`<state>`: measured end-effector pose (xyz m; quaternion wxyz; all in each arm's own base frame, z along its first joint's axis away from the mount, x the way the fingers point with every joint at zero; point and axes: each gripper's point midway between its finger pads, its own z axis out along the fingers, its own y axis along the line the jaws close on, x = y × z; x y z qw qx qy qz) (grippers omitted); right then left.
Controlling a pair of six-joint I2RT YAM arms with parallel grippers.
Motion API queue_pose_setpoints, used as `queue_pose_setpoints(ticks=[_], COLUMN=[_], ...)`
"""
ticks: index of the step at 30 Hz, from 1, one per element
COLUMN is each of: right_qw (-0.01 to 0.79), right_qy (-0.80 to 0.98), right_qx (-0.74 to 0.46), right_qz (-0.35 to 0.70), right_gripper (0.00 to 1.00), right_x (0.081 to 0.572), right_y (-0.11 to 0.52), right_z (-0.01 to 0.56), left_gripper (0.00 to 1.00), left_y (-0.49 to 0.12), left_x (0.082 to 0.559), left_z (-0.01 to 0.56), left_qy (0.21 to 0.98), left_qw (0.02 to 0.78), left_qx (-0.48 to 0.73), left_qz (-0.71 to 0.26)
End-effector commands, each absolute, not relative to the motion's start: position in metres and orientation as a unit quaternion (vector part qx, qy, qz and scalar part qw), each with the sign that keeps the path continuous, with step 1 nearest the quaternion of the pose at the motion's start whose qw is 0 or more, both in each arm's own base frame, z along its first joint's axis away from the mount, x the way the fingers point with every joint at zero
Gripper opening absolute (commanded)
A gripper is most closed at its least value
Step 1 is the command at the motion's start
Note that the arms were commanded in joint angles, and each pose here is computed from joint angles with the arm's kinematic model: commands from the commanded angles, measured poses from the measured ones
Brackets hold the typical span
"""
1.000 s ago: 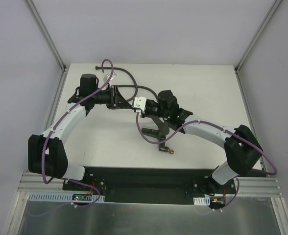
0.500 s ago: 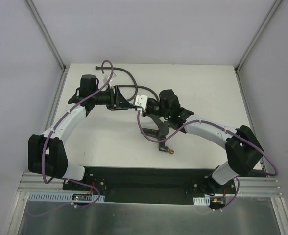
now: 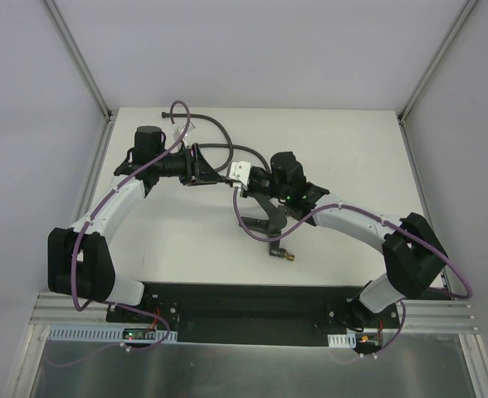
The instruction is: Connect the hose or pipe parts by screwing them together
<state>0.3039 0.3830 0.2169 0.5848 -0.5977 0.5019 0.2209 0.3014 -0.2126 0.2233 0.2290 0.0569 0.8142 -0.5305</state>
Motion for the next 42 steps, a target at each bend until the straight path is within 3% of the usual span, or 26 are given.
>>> queue_pose_setpoints(ticks=[1, 6, 9, 10, 13, 26, 37, 42], right_qw=[0.619, 0.618, 0.617, 0.617, 0.619, 0.626, 0.633, 0.633], right_qy=[0.478, 0.479, 0.479, 0.481, 0.483, 0.477, 0.441, 0.431], right_qx=[-0.582, -0.582, -0.581, -0.581, -0.575, -0.568, -0.568, -0.565], right_qz=[0.225, 0.225, 0.227, 0.227, 0.230, 0.241, 0.286, 0.306], right_gripper=[0.01, 0.01, 0.01, 0.01, 0.01, 0.02, 0.46, 0.54], right_x=[0.302, 0.303, 0.302, 0.302, 0.303, 0.300, 0.281, 0.278], right_y=[0.382, 0.382, 0.383, 0.383, 0.381, 0.374, 0.378, 0.383], right_z=[0.250, 0.249, 0.248, 0.247, 0.248, 0.243, 0.253, 0.259], left_gripper=[0.41, 0.39, 0.28, 0.17, 0.00, 0.00, 0.00, 0.00], left_y=[-0.212, -0.213, -0.214, -0.214, -0.213, -0.198, -0.200, -0.201], left_x=[0.300, 0.300, 0.298, 0.298, 0.297, 0.298, 0.295, 0.294], left_z=[0.241, 0.241, 0.242, 0.242, 0.241, 0.241, 0.240, 0.240], left_qy=[0.797, 0.796, 0.792, 0.791, 0.791, 0.790, 0.787, 0.786], left_qw=[0.248, 0.245, 0.243, 0.244, 0.244, 0.249, 0.237, 0.232], left_qx=[0.073, 0.073, 0.078, 0.079, 0.080, 0.059, 0.064, 0.064], left_qz=[-0.545, -0.549, -0.554, -0.555, -0.556, -0.557, -0.566, -0.570])
